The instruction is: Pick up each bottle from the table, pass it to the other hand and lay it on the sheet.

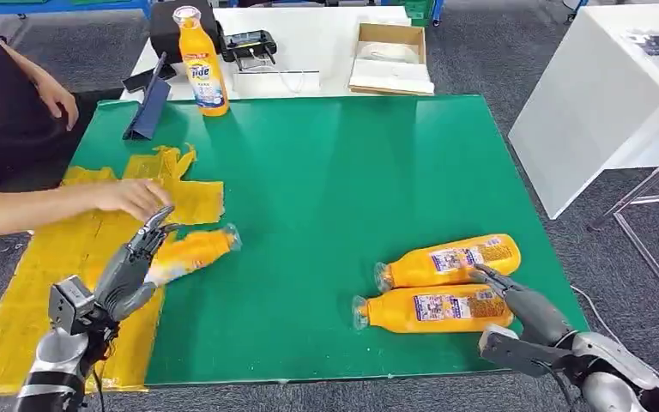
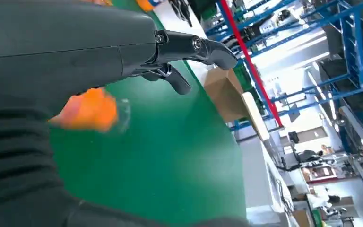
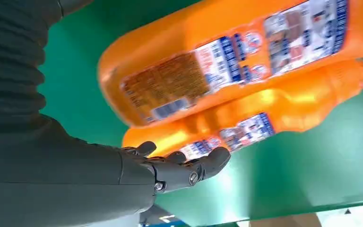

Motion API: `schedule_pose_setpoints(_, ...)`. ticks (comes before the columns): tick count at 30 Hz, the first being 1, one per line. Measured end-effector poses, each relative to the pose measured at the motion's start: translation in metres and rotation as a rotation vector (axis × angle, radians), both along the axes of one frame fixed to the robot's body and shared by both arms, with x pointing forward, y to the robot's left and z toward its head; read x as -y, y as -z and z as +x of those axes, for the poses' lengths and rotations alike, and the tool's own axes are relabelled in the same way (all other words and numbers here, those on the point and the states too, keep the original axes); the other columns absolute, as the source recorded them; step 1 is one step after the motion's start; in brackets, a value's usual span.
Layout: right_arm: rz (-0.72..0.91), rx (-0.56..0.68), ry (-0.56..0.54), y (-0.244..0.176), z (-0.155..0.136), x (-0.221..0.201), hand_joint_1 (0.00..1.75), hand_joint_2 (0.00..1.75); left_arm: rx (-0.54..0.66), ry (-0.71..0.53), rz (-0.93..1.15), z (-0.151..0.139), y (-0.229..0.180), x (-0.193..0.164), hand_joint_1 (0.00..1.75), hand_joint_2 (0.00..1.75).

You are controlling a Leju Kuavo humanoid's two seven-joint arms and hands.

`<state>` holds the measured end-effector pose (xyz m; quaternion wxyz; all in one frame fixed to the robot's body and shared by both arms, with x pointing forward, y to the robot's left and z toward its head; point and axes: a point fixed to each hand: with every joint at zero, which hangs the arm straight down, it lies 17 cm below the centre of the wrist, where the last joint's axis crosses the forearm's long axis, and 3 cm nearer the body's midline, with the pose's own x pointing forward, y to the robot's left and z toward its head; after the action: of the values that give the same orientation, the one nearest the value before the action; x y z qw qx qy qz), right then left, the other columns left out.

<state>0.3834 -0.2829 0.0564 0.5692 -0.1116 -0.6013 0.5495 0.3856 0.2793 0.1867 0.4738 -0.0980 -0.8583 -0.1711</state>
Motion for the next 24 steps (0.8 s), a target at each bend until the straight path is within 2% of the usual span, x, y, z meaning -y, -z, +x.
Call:
schedule_pose_setpoints(5, -0.021, -0.021, -0.009, -0.005, -0.004, 0.012, 0.0, 1.75, -0.002, 0.011, -0.02, 0.0, -0.001, 0.001, 0.0, 0.0)
schedule_pose_setpoints(12, -0.104, 0.014, -0.027, -0.014, 0.014, 0.016, 0.0, 1.75, 0.0, 0.021, -0.017, 0.006, -0.003, 0.005, 0.0, 0.0)
schedule_pose_setpoints(24, -0.161, -0.028, -0.049, 0.007, 0.021, 0.015, 0.0, 1.75, 0.012, 0.03, -0.011, 0.015, -0.008, 0.011, 0.0, 0.0)
